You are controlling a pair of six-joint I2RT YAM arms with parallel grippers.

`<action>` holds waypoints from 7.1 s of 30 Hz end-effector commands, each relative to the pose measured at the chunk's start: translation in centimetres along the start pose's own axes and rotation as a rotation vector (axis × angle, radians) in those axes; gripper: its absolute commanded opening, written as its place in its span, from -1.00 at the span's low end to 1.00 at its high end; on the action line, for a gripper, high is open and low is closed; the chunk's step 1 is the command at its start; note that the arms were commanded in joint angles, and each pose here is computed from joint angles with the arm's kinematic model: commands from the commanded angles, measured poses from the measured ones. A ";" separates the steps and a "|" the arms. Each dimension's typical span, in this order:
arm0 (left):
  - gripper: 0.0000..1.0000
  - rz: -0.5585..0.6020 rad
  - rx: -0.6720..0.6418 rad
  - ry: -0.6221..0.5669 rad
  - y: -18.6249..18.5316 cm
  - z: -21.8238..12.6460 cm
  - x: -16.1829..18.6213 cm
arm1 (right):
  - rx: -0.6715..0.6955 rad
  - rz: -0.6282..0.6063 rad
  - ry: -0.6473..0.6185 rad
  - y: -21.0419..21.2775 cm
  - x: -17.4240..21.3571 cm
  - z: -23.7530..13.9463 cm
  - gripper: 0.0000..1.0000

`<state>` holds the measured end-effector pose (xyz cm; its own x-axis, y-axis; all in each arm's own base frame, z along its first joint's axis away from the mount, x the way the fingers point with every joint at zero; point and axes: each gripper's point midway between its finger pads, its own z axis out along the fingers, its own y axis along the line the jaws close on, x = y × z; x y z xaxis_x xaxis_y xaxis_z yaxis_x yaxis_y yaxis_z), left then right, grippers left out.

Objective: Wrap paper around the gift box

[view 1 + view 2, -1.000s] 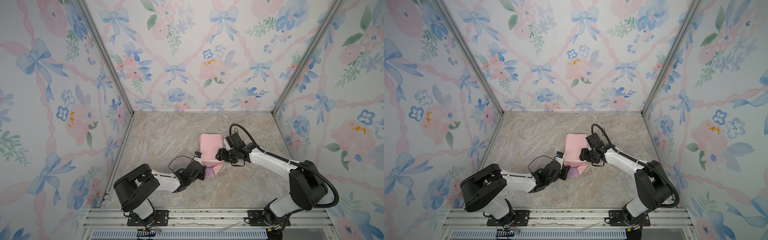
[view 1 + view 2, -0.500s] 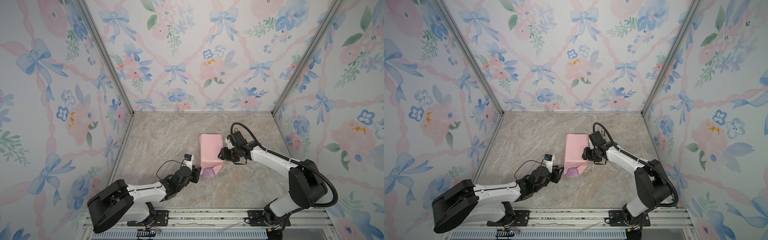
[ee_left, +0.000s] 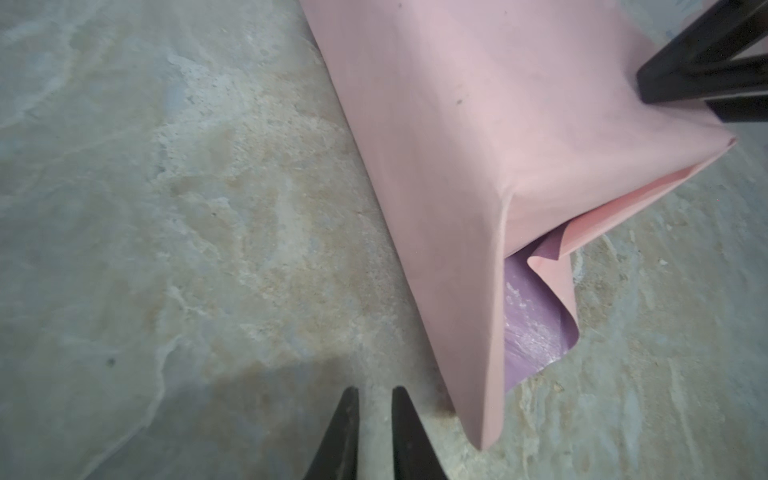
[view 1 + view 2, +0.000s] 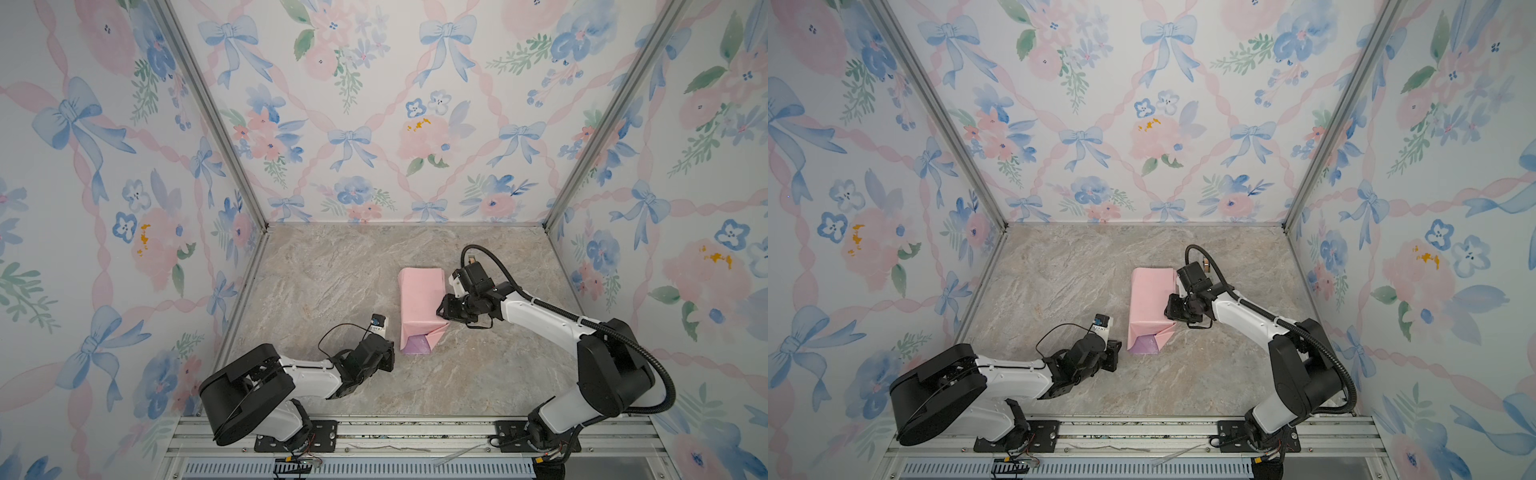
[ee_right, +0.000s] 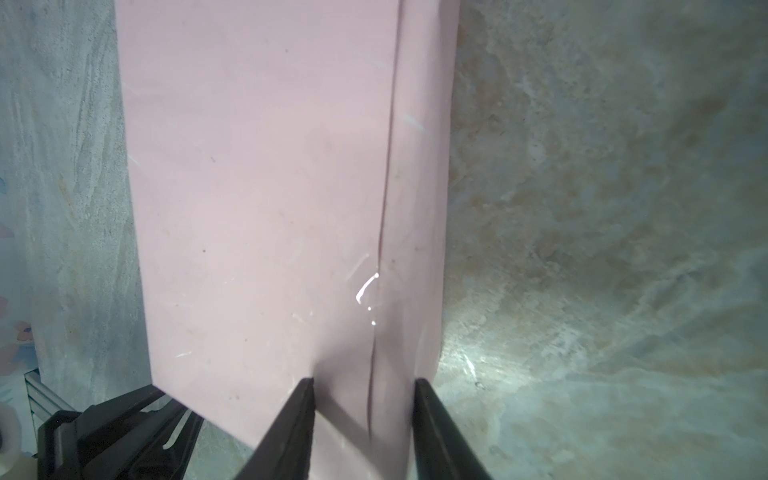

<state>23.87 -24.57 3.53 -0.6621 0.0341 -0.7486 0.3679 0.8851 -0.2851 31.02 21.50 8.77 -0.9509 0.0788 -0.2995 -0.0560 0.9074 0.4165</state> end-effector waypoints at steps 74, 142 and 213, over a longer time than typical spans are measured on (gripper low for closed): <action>-0.67 0.153 0.342 -0.103 -10.6 2.1 -1.8 | 0.048 0.009 -0.012 -0.2 1.0 -0.1 -0.30; -0.72 0.112 0.134 -0.099 -3.8 7.6 -1.1 | 0.069 0.011 -0.015 -1.2 1.9 -0.4 -0.35; 0.26 0.017 0.136 -0.064 -3.2 -2.6 -7.0 | -0.150 -0.139 0.009 5.3 -4.5 0.0 0.19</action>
<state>24.91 -27.76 9.48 -0.7102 0.0144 -0.7038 0.4425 0.7868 -0.4303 34.24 25.50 9.35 -0.9567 -0.0769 -0.2806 -0.2071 0.8574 0.4711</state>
